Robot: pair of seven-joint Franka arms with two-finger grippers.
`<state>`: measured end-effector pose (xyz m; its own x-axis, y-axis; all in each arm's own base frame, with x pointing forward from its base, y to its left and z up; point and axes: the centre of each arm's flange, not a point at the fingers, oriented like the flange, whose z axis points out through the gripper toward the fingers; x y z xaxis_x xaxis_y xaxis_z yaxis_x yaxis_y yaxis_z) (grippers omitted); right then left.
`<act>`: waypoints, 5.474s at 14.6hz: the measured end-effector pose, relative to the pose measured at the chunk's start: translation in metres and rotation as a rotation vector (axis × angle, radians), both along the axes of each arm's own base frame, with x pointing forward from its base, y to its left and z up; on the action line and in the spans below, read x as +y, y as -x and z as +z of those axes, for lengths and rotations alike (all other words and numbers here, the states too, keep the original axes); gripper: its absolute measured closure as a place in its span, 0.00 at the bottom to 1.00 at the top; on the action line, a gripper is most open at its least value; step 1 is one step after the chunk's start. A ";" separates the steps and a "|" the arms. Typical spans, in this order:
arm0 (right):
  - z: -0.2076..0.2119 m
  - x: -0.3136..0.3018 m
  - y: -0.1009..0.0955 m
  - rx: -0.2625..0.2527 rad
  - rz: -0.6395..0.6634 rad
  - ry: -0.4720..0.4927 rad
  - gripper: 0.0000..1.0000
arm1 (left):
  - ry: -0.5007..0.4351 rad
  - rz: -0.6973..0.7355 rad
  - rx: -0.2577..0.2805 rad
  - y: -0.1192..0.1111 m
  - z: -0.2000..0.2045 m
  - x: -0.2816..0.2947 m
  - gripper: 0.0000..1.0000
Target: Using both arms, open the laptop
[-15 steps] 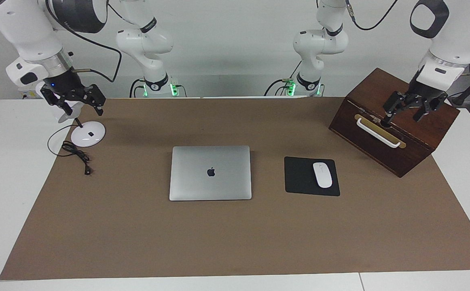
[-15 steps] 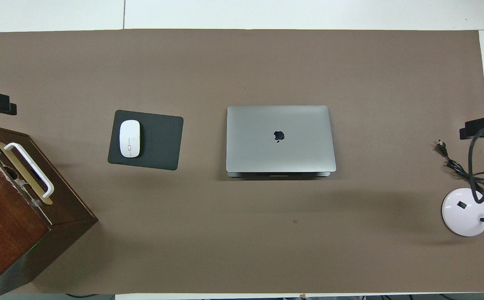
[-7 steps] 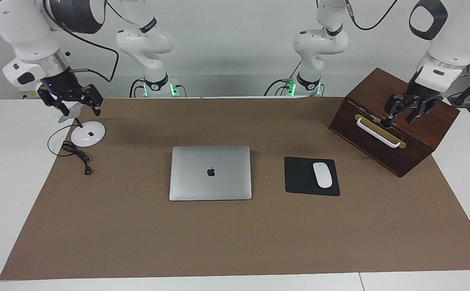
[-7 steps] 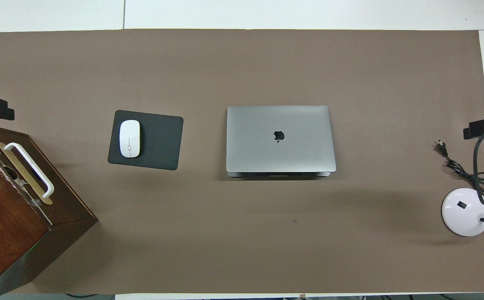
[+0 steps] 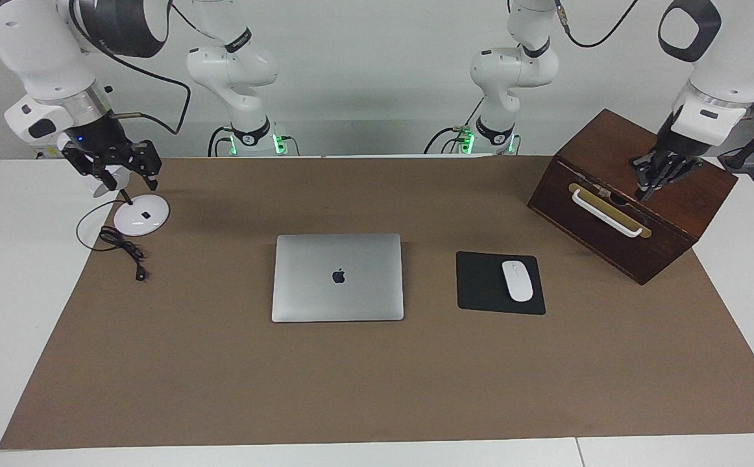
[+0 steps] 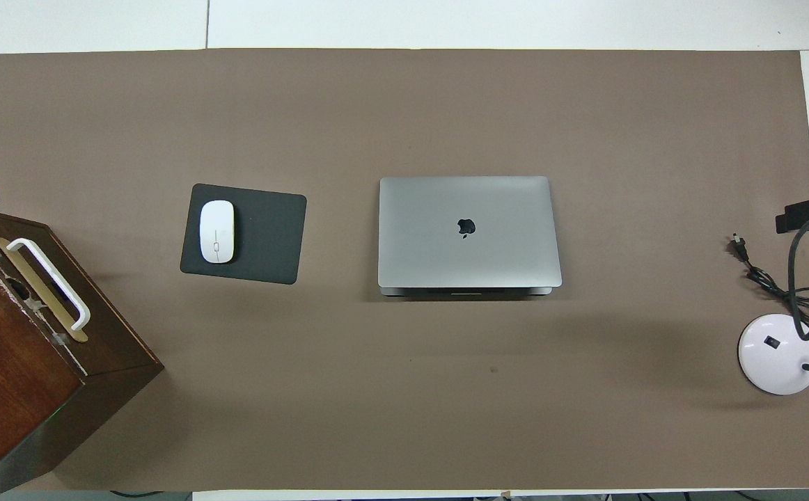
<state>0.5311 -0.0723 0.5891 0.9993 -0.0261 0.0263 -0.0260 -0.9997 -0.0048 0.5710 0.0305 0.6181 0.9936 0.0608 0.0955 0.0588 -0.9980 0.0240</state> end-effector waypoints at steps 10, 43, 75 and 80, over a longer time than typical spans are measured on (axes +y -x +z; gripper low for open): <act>-0.062 0.050 0.016 -0.095 -0.270 -0.240 0.00 | 0.002 0.043 -0.140 -0.015 0.000 0.002 0.99; -0.200 0.301 0.131 -0.118 -0.997 -0.719 0.00 | 0.154 -0.438 -0.577 0.183 -0.241 -0.231 0.99; -0.261 0.311 0.138 -0.201 -1.100 -0.648 0.00 | 0.229 -0.501 -0.592 0.197 -0.337 -0.362 0.99; -0.256 0.300 0.118 -0.213 -1.080 -0.650 0.00 | 0.226 -0.501 -0.592 0.189 -0.343 -0.369 0.99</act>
